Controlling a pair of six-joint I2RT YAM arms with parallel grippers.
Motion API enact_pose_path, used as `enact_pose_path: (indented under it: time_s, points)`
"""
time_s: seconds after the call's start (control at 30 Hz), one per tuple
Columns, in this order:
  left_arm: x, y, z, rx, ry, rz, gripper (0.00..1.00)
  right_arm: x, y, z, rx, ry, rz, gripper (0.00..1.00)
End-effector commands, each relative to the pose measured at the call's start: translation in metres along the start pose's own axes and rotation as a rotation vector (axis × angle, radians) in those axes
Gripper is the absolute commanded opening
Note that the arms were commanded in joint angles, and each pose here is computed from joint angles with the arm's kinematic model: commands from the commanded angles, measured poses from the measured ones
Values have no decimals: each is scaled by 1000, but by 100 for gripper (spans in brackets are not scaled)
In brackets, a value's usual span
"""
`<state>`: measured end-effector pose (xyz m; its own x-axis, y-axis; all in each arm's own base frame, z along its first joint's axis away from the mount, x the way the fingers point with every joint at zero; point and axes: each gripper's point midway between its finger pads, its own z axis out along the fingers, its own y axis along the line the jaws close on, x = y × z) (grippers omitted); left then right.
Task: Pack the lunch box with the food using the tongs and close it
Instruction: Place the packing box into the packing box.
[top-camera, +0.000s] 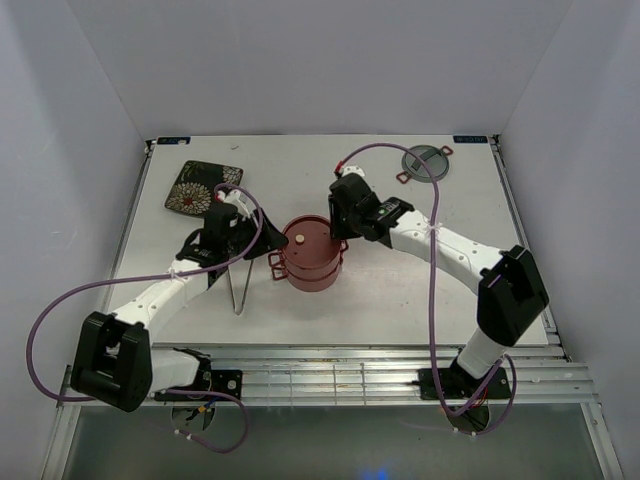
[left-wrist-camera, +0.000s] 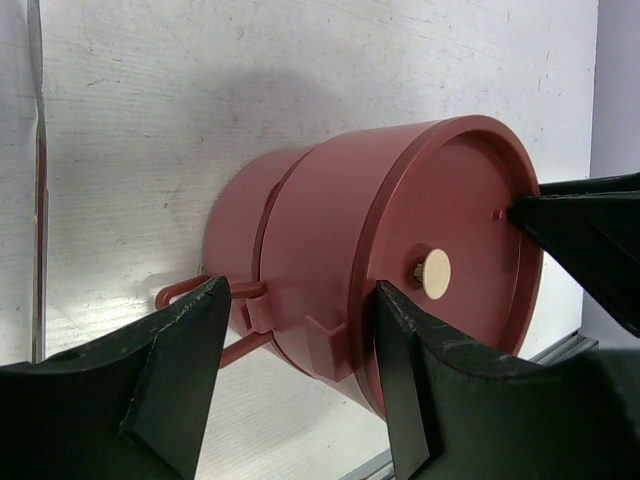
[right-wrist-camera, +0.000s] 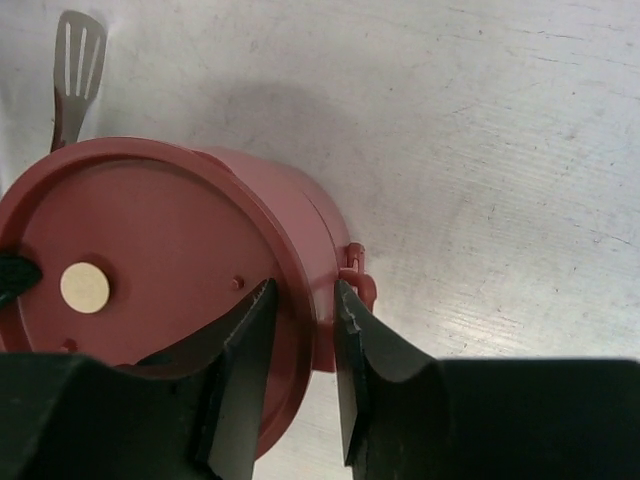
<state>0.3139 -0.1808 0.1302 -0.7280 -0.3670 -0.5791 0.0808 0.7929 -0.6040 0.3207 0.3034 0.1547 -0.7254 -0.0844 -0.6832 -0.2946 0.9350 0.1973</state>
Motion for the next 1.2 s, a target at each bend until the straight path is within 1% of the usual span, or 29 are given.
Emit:
enact_pose_path:
  time_s: [0.0,0.07,0.2,0.37,0.47,0.63,0.77,0.87,0.93,1.0,1.07,1.1,1.17]
  points:
    - [-9,-6,-4,-4,-19,18,69,-5,18,-1,-88,7,-30,34]
    - [-10,-3,-5,-23,-20,24,70,-3,18,1,-93,15,-43,31]
    - [-14,-2,-2,-39,-22,28,71,0,12,3,-77,44,-58,19]
    - [-12,2,4,-52,-6,33,71,1,10,7,-88,56,-90,17]
    - [-11,5,5,-62,-8,32,71,5,12,11,-97,81,-104,22]
    - [-14,3,3,-59,-18,39,71,-3,13,11,-97,69,-118,27]
    - [-18,0,-2,-57,-31,42,71,-16,10,2,-99,36,-114,40]
    - [-19,0,-5,-60,-34,42,71,-27,7,-7,-107,7,-109,44]
    - [-19,-1,-7,-60,-37,42,71,-32,6,-12,-120,-5,-109,50]
    - [-20,1,-8,-71,-42,40,71,-40,0,-21,-117,-30,-99,53]
    - [-21,1,-11,-80,-52,39,73,-45,-7,-29,-113,-50,-84,56]
    - [-25,4,-13,-100,-71,35,75,-51,-18,-31,-92,-67,-65,57]
    - [-32,4,-18,-118,-94,32,80,-63,-33,-40,-67,-106,-38,61]
